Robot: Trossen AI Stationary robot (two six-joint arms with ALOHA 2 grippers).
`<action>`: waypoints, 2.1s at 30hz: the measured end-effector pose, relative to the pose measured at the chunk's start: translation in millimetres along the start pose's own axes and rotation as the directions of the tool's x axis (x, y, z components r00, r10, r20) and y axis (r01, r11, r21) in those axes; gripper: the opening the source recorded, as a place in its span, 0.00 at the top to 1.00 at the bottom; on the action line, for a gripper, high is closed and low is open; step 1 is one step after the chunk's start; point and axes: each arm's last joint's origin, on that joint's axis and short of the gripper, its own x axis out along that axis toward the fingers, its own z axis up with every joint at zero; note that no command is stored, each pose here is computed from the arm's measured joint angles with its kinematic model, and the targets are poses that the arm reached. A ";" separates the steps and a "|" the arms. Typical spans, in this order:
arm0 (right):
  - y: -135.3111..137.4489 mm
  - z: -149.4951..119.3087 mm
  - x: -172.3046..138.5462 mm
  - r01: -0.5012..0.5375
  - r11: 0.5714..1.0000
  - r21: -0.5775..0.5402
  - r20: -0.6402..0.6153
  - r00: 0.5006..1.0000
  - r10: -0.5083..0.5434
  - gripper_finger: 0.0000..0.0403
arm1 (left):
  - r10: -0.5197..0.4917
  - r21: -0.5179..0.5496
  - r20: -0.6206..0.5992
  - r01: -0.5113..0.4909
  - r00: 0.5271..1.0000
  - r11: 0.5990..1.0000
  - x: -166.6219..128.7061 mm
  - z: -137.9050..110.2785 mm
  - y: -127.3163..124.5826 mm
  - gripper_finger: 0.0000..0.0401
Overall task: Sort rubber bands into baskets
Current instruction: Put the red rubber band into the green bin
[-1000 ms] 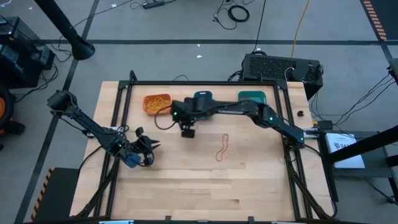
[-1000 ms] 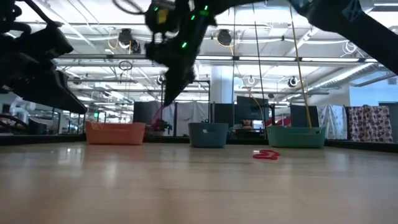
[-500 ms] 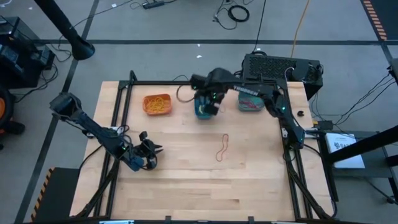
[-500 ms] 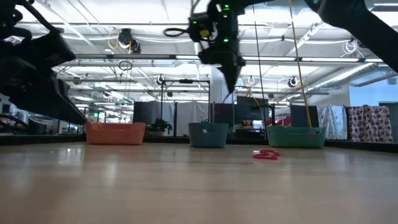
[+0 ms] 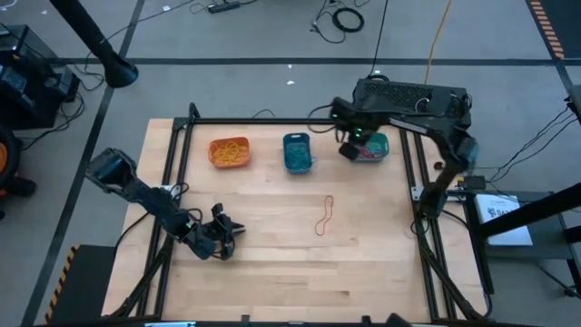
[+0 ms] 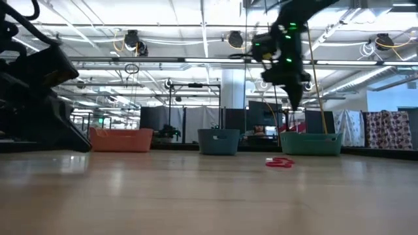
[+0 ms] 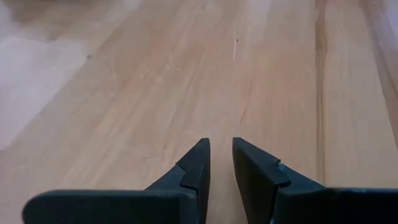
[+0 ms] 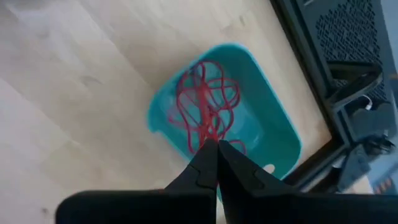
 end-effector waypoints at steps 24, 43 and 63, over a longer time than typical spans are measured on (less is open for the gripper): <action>-32.2 -56.8 84.4 0.335 0.930 0.152 0.130 0.926 -0.355 1.00 | 0.046 0.093 0.029 -0.049 0.999 0.994 12.0 -9.5 -2.2 0.81; -27.0 -55.9 85.7 0.152 0.973 0.175 0.164 0.970 -0.181 0.91 | 0.099 0.082 0.036 -0.102 0.994 0.991 18.8 -3.9 5.9 0.81; -26.8 -78.7 40.0 -0.126 0.965 0.231 0.314 0.948 0.048 0.77 | -0.162 0.115 0.263 0.136 0.951 0.984 13.3 27.9 -16.6 0.81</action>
